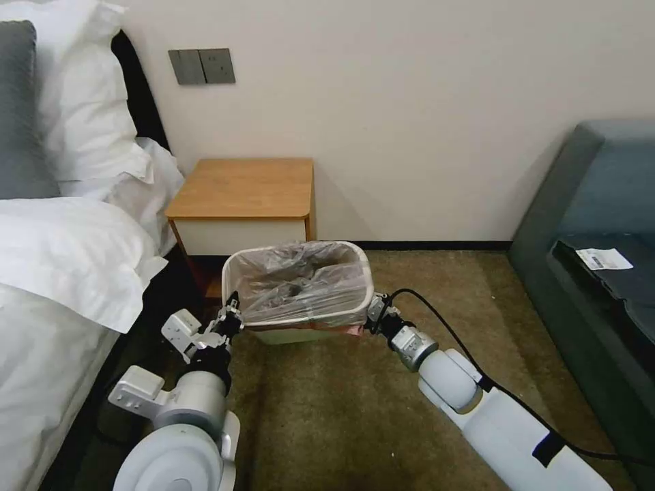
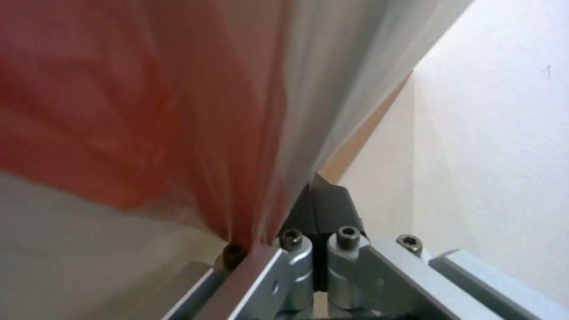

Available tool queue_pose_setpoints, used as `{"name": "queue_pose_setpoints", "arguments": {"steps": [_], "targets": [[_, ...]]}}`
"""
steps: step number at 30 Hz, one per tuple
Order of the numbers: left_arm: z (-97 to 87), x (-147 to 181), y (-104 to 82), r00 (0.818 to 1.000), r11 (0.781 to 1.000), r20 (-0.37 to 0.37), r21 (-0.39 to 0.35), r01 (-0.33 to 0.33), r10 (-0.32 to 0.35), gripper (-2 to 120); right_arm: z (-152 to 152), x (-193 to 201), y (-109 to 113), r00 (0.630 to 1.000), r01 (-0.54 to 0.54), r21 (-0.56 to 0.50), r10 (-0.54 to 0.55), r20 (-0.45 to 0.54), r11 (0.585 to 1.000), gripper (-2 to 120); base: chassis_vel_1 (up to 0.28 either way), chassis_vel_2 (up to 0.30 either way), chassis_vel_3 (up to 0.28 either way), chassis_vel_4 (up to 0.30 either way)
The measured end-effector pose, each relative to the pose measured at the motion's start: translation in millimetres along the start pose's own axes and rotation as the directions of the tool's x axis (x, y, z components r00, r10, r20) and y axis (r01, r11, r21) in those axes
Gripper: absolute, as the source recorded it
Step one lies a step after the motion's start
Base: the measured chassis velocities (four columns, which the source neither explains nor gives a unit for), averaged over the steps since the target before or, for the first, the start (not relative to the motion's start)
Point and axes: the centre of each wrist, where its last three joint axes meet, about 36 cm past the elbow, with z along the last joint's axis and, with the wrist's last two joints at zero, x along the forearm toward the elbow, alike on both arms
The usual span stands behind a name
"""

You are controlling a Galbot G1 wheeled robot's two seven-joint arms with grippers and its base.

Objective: Pick up the garbage bag from the table and place it over the trash can.

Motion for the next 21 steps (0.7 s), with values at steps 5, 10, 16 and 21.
{"name": "queue_pose_setpoints", "arguments": {"steps": [5,10,16,21], "targets": [[-1.7,-1.2,0.1,1.0,1.0,0.026,-0.023,-0.003,0.003,4,-7.3,3.2,-5.1,0.999,-0.043,0.002,0.043,0.023,0.999,0,0.0,0.0,0.0,0.0],[-5.8,-4.3,-2.4,0.998,0.998,0.063,-0.053,-0.018,0.021,4,-19.9,11.3,-12.7,0.995,-0.086,-0.003,0.086,0.052,0.996,7,0.0,0.0,0.0,0.0],[-2.5,-20.4,2.9,0.996,0.995,0.088,-0.096,-0.013,0.022,3,-44.6,33.0,-28.2,0.984,-0.141,-0.04,0.145,0.103,0.989,30,0.0,0.0,0.0,0.0],[3.3,-33.9,9.2,0.996,0.994,0.089,-0.113,0.011,-0.001,3,-61.6,46.8,-33.3,0.979,-0.149,-0.084,0.159,0.126,0.985,50,0.0,0.0,0.0,0.0]]}}
